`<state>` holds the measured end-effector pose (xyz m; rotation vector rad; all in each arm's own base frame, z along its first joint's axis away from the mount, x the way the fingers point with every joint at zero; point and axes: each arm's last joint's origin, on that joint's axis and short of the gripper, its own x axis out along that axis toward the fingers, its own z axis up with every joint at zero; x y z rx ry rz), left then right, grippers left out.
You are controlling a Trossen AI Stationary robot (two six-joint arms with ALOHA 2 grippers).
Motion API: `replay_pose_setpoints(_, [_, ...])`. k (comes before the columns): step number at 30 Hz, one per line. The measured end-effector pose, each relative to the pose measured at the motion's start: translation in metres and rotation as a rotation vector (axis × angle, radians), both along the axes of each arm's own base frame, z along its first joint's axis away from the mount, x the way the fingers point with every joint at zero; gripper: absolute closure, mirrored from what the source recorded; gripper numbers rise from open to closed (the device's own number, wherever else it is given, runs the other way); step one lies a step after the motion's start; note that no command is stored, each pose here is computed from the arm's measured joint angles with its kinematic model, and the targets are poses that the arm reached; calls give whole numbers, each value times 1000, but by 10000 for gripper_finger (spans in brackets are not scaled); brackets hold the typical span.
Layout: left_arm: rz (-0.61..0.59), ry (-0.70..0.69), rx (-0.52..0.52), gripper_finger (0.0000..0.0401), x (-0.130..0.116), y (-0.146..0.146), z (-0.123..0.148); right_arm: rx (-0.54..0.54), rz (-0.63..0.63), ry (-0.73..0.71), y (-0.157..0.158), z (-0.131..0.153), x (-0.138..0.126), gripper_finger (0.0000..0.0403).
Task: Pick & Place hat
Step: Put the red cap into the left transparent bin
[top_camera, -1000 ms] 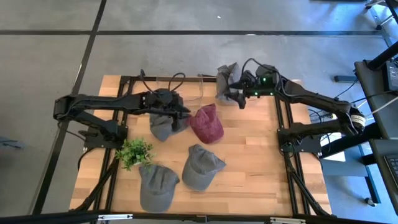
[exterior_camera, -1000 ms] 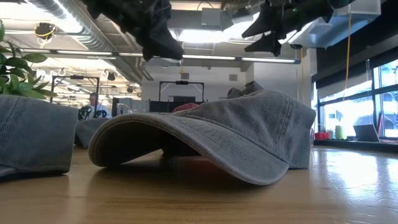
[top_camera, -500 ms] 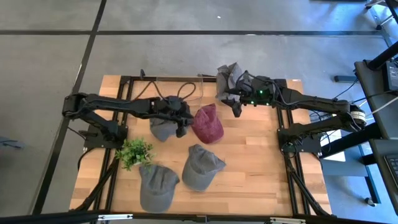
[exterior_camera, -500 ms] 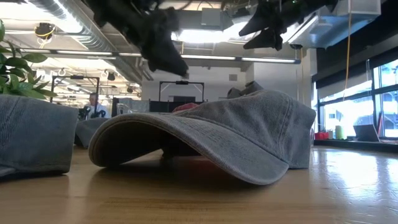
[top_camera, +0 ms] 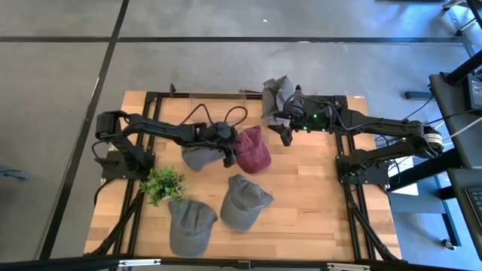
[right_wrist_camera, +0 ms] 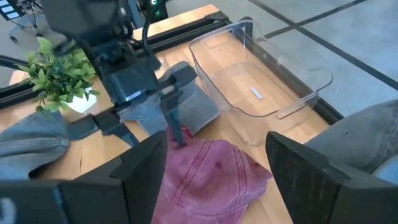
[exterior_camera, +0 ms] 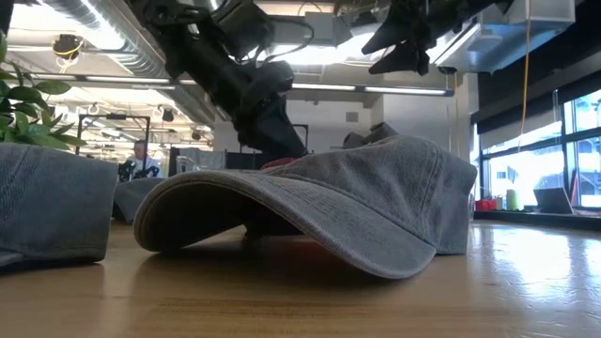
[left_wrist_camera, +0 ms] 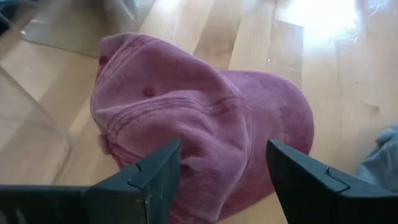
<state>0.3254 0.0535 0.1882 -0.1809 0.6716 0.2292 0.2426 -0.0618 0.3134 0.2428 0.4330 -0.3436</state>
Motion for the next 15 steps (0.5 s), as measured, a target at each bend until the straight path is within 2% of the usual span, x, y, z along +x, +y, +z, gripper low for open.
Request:
replay_pose_setpoints(3, [-1, 0, 71, 175, -3, -2, 8, 5, 0, 17, 0, -2, -1, 130])
replay_pose_setpoints(6, [58, 40, 162, 178, -9, -3, 13, 7, 0, 28, 0, -3, -1, 130])
replay_pose_setpoints(10, [112, 84, 120, 179, -14, -4, 11, 9, -1, 37, 0, -3, -2, 130])
replay_pose_setpoints(15, [111, 135, 106, 180, -13, -5, 1, 7, -2, 37, 0, -3, -2, 130])
